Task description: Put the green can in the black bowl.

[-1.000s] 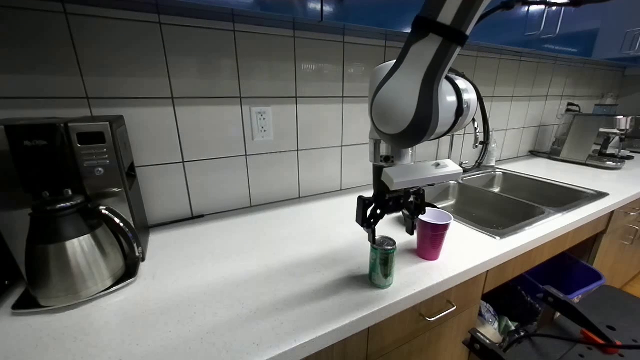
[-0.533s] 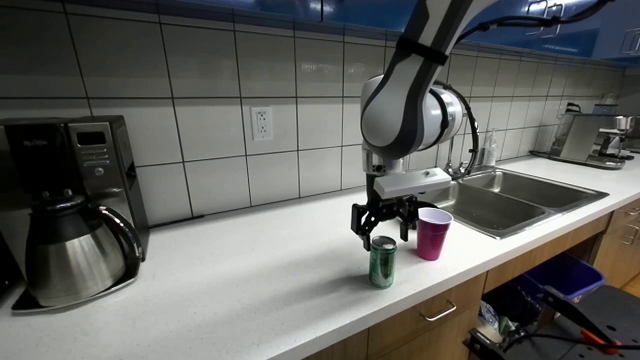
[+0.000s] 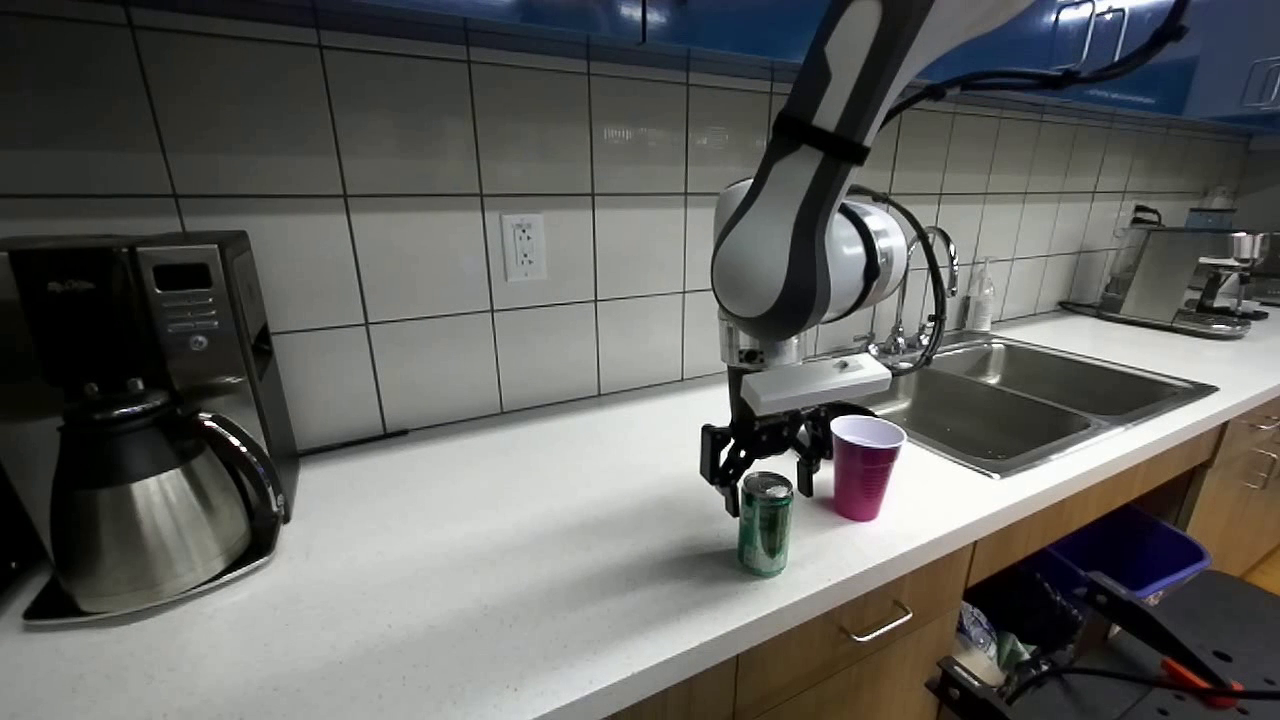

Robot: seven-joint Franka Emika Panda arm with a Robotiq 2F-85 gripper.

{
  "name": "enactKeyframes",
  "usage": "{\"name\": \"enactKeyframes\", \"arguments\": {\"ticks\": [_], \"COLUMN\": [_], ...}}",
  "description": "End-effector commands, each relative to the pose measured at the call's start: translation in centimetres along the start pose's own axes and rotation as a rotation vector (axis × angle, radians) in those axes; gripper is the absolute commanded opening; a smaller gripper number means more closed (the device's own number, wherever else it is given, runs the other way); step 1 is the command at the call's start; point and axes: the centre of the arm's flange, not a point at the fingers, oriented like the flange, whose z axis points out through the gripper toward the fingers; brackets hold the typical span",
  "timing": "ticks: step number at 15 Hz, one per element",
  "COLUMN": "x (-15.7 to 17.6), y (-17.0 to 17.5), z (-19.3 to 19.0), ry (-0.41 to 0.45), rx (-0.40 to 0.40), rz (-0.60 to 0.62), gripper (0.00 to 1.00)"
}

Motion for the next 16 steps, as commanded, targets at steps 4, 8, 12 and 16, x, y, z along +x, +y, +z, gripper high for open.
{"name": "enactKeyframes", "arguments": {"ticks": [4, 8, 12, 16], "x": [1.1, 1.3, 1.4, 1.5], "y": [-0.3, -0.3, -0.3, -0.4], "z": [1.1, 1.5, 1.7, 1.7], "ry": [-0.015, -0.020, -0.021, -0.021], "rx": [-0.001, -0.001, -0.003, -0.003], "rz": [0.014, 0.013, 0.008, 0.009], "gripper": [1.00, 1.00, 0.66, 0.39]}}
